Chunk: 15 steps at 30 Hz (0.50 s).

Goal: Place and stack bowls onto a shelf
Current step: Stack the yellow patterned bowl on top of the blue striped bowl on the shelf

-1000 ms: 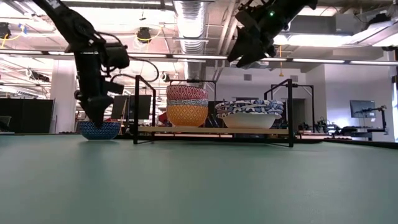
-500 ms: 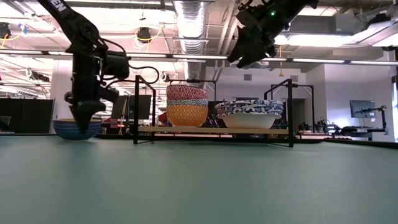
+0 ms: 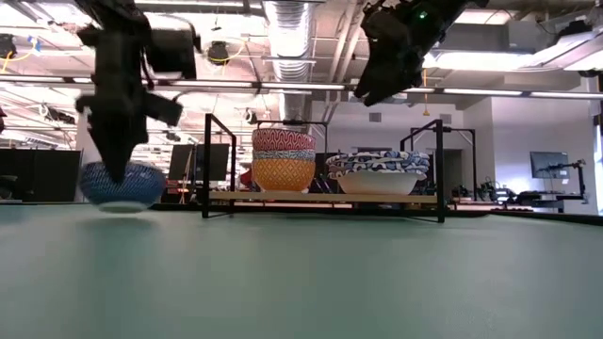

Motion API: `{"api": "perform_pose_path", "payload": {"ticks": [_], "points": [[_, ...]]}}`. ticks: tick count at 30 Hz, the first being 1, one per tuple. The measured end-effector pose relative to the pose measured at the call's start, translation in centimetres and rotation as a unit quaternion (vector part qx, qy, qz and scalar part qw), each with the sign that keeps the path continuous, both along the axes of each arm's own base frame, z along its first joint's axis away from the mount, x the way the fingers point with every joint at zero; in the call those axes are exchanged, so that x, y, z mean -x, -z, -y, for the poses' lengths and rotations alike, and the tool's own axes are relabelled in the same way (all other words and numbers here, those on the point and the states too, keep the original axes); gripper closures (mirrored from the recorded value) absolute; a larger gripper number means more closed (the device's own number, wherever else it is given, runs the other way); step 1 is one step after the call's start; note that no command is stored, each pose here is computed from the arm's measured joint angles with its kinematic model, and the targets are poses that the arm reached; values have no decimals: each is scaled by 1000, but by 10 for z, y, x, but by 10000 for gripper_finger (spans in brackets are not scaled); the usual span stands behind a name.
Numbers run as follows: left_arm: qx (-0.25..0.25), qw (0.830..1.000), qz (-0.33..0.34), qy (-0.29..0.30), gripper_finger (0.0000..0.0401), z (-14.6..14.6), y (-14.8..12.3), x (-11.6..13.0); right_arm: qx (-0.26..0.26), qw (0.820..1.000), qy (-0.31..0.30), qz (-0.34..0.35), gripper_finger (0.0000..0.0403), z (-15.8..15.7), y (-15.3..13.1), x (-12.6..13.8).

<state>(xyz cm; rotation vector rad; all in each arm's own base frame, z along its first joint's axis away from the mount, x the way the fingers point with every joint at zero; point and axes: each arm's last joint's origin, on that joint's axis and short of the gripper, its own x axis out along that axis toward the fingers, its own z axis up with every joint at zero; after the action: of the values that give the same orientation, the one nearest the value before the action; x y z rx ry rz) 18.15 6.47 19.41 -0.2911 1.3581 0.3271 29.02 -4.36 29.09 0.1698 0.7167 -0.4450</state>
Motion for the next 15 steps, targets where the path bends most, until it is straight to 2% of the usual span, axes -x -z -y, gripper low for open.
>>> {"api": "perform_pose_path", "payload": {"ticks": [4, 8, 12, 14, 15], "points": [[33, 996, 9, 77, 388, 29, -9, 1, -31, 999, -10, -18, 129, -13, 4, 2], [2, 980, 9, 199, 388, 55, -11, 0, -58, 998, -6, 4, 129, -27, 8, -7], [-27, 938, 21, 345, 388, 82, -11, -7, -72, 997, -20, 8, 129, -41, 17, -19], [-38, 907, 40, 418, 388, 97, -10, -11, -76, 997, -31, -11, 129, -48, 27, -23], [-47, 886, 48, 459, 388, 104, -9, -13, -77, 996, -36, -10, 129, -51, 31, -27]]}}
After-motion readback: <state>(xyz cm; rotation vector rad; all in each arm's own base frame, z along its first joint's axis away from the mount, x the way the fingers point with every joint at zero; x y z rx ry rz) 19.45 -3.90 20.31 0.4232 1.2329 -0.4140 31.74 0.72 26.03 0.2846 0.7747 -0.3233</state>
